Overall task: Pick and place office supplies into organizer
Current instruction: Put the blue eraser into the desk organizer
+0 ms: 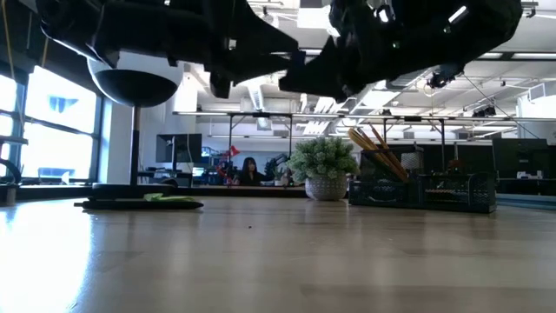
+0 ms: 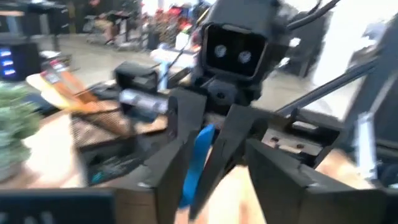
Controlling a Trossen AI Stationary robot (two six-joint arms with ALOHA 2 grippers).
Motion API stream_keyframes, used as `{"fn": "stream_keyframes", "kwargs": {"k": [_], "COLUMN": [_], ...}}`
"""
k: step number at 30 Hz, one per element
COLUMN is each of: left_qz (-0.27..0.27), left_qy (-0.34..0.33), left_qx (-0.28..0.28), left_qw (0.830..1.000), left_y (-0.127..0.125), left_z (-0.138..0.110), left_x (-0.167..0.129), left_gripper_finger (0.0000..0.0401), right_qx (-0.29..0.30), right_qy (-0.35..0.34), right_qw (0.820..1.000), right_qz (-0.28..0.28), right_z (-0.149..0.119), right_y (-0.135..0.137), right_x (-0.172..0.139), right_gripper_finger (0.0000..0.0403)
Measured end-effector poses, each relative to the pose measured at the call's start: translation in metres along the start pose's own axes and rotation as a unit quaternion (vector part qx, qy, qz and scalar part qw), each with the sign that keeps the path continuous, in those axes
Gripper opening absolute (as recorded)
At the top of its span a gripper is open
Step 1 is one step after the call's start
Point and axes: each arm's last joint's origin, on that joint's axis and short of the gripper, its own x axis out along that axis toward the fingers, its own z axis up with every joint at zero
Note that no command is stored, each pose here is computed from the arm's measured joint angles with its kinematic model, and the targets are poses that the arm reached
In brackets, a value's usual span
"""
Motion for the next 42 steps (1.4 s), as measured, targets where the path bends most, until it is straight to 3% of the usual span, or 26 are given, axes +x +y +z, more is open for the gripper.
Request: {"fn": "stream_keyframes", "kwargs": {"k": [6,11,16,26,42], "left_qz": [0.044,0.047,0.048,0.048,0.047], "left_qy": [0.032,0.047,0.048,0.05,0.054], "left_qx": [0.019,0.025,0.022,0.025,0.027], "left_qw": [0.998,0.997,0.997,0.997,0.997], "left_y": [0.005,0.007,0.007,0.007,0.007], "left_z": [0.014,0.026,0.028,0.028,0.027], "left_x": [-0.011,-0.021,-0.022,-0.023,-0.023], "left_gripper_finger": [0.0221,0.0237,0.0233,0.02,0.0183], "right_qx": [-0.011,-0.016,-0.002,0.056,0.065], "right_qy": [0.112,0.203,0.251,0.317,0.321], "right_qw": [0.989,0.956,0.931,0.899,0.9], "right_qz": [-0.098,-0.209,-0.264,-0.299,-0.288], "right_z": [0.003,0.005,0.007,-0.003,-0.004], "right_y": [-0.018,-0.034,-0.051,-0.092,-0.094], "right_x": [-0.025,-0.058,-0.083,-0.098,-0.098], "right_gripper_finger": [0.0008,0.0008,0.0008,0.0019,0.003]}}
